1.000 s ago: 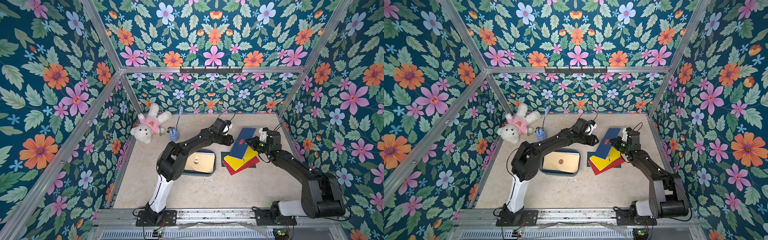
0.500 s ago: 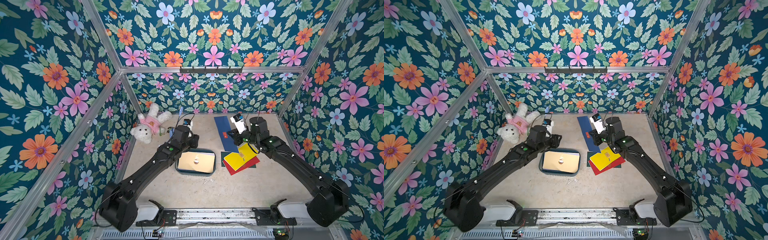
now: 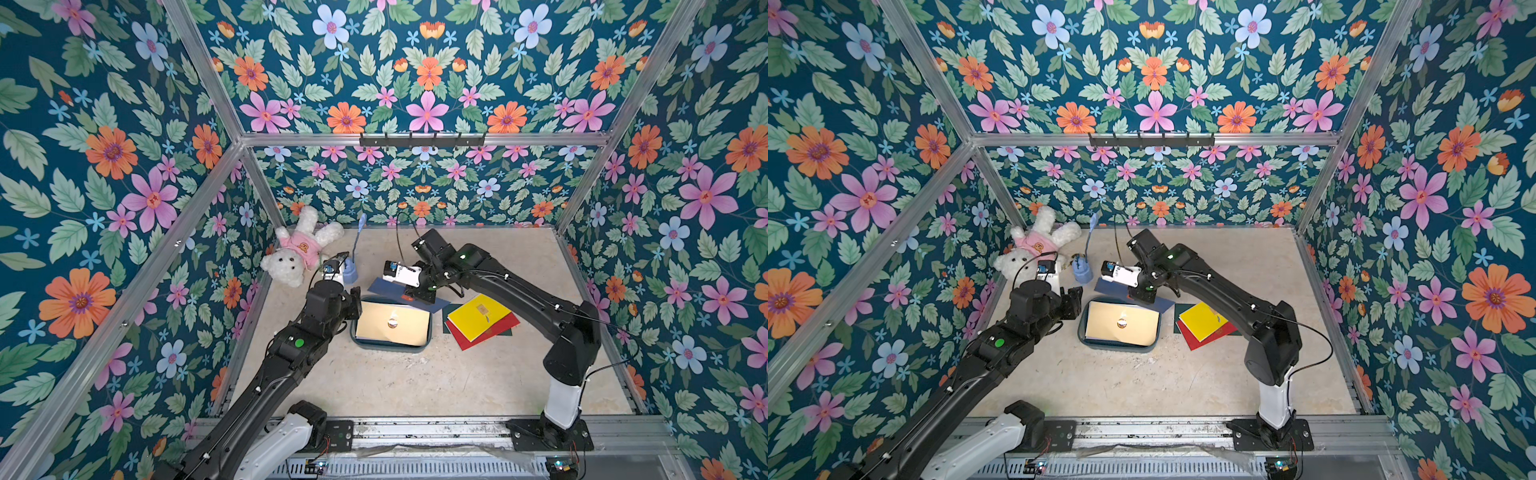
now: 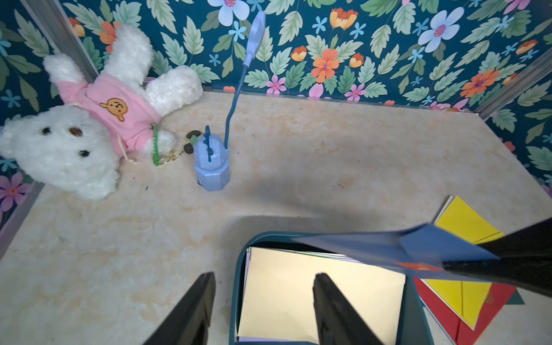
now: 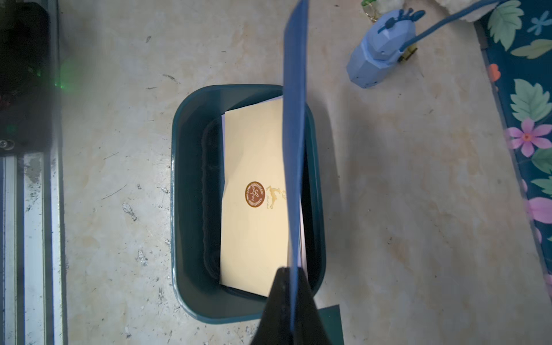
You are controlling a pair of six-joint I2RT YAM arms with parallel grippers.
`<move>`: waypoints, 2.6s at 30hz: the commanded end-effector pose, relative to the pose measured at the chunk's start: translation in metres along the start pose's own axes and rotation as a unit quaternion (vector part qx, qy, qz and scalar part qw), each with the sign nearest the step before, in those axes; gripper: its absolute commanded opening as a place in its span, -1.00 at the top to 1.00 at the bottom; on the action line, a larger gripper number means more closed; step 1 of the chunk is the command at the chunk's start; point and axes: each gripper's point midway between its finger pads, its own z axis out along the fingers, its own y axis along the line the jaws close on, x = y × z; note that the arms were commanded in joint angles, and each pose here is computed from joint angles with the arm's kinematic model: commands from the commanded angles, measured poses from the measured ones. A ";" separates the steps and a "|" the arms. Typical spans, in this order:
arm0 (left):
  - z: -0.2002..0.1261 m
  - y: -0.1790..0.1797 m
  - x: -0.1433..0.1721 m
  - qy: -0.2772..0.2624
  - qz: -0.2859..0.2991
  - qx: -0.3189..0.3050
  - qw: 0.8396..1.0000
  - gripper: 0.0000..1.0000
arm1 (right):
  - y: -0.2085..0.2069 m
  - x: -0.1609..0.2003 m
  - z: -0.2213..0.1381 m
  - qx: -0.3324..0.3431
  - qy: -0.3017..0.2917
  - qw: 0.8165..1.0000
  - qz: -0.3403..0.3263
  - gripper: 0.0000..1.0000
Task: Put the sealed envelopes into the storage box
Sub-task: Place the envelope in the storage box, then pick up the envelope from the center of the board.
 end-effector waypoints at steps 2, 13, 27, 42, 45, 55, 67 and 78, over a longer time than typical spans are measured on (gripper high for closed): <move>-0.006 0.008 0.000 -0.009 0.011 -0.016 1.000 -0.18 | 0.013 0.003 0.008 -0.030 0.042 0.999 -0.018 1.00; -0.005 0.007 0.002 -0.006 0.012 -0.012 1.000 -0.17 | 0.038 -0.003 0.039 -0.066 0.073 0.994 -0.042 1.00; 0.002 0.003 0.009 0.007 0.009 -0.004 1.000 -0.18 | 0.040 0.011 0.078 -0.065 0.105 0.991 -0.045 0.58; 0.021 -0.019 0.025 0.045 -0.006 0.043 0.998 -0.18 | -0.022 0.001 0.024 0.045 -0.014 0.995 0.091 0.35; 0.035 -0.037 0.032 0.074 -0.008 0.082 0.994 -0.09 | -0.048 0.017 0.001 0.097 -0.078 0.975 0.183 0.33; 0.091 -0.138 0.053 0.169 0.040 0.208 0.963 0.19 | -0.086 0.203 -0.094 0.229 -0.264 0.724 0.595 0.25; 0.176 -0.295 0.090 0.267 0.080 0.341 0.898 0.19 | -0.050 0.306 -0.079 0.218 -0.266 0.569 0.747 0.16; 0.226 -0.339 0.132 0.301 0.083 0.355 0.881 0.17 | -0.042 0.337 -0.043 0.194 -0.237 0.512 0.803 0.15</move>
